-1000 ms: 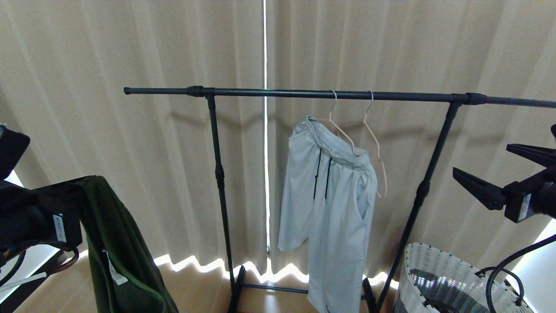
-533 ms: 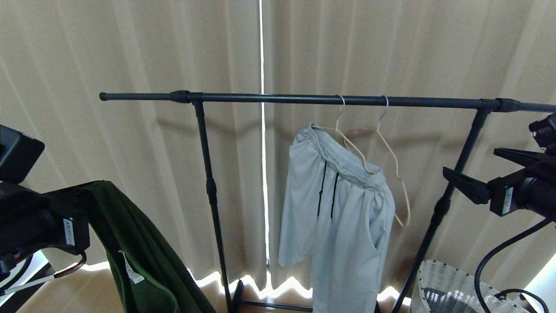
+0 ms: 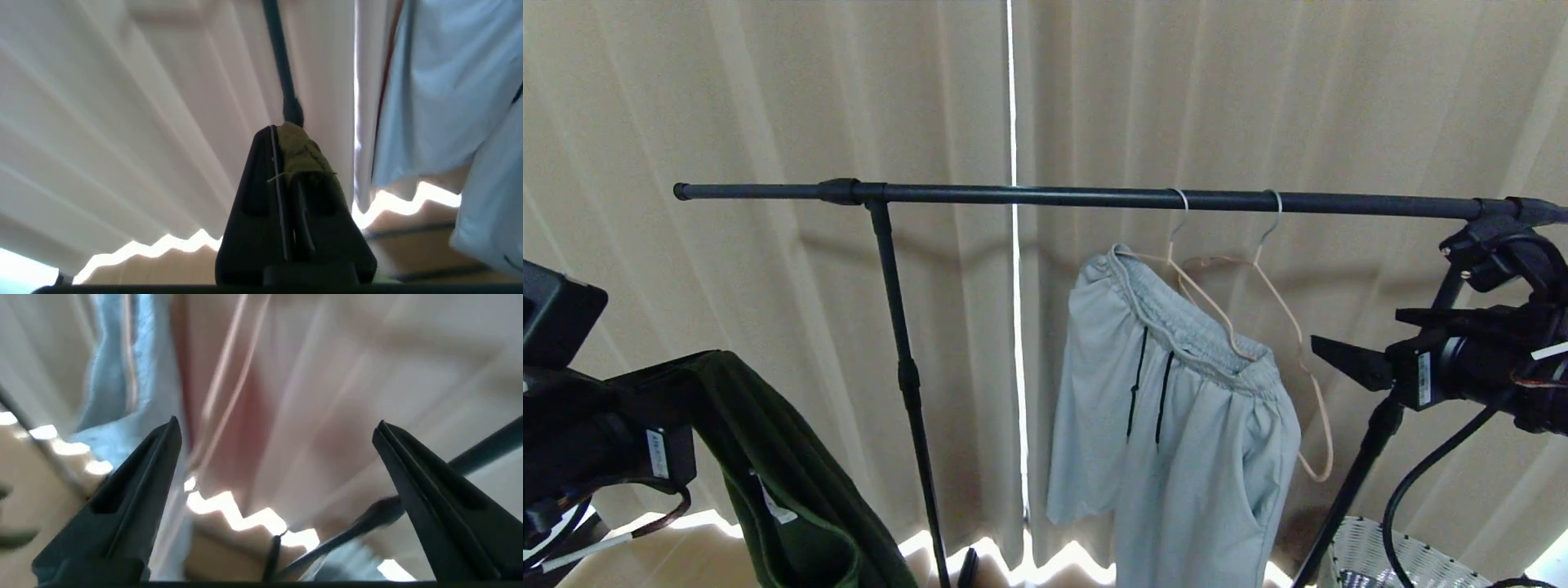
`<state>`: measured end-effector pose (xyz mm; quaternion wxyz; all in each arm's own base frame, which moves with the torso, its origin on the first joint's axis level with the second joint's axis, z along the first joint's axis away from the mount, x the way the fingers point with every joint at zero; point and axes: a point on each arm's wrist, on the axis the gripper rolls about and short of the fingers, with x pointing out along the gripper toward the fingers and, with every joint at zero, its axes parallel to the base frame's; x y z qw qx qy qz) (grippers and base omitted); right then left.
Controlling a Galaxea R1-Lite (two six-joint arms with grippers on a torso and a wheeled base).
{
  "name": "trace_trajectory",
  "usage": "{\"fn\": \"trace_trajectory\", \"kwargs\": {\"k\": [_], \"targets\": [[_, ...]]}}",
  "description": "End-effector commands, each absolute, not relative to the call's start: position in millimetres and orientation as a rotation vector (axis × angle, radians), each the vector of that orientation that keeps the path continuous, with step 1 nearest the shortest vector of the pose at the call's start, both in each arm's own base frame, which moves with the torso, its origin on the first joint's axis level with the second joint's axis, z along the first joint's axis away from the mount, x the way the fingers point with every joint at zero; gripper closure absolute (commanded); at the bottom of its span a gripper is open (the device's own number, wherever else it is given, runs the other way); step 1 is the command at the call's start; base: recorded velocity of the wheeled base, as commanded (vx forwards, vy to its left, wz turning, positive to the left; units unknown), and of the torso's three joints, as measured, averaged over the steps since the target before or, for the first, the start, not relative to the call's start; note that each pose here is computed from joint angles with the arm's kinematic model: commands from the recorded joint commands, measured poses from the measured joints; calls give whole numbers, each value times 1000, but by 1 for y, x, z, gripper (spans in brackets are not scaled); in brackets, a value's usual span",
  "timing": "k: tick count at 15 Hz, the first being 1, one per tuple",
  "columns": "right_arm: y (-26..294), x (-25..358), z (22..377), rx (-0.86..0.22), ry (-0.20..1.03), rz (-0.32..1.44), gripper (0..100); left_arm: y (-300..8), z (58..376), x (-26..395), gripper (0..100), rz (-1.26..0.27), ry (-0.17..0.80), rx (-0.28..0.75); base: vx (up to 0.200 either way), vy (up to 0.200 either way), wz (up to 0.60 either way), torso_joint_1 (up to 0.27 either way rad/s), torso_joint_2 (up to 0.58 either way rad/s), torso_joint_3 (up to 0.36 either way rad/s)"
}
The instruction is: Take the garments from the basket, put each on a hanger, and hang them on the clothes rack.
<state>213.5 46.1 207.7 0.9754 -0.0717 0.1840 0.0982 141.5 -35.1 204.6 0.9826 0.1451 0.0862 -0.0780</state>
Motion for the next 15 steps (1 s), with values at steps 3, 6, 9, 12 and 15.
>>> {"fn": "trace_trajectory", "kwargs": {"k": [3,6,9,12,15], "targets": [[74,233,212,-137,508,139,0,-34,195,139,100,-153,197,295,0,0,0,0,0,0],[82,253,201,-153,544,31,0,-33,196,135,100,-153,181,294,0,0,0,0,0,0],[85,262,193,-122,573,8,0,-30,197,124,100,-153,152,289,0,0,0,0,0,0],[88,265,190,-104,580,5,0,-30,200,124,100,-151,139,286,0,0,0,0,0,0],[88,268,186,-77,593,-5,0,-30,200,124,100,-151,140,287,0,0,0,0,0,0]]}}
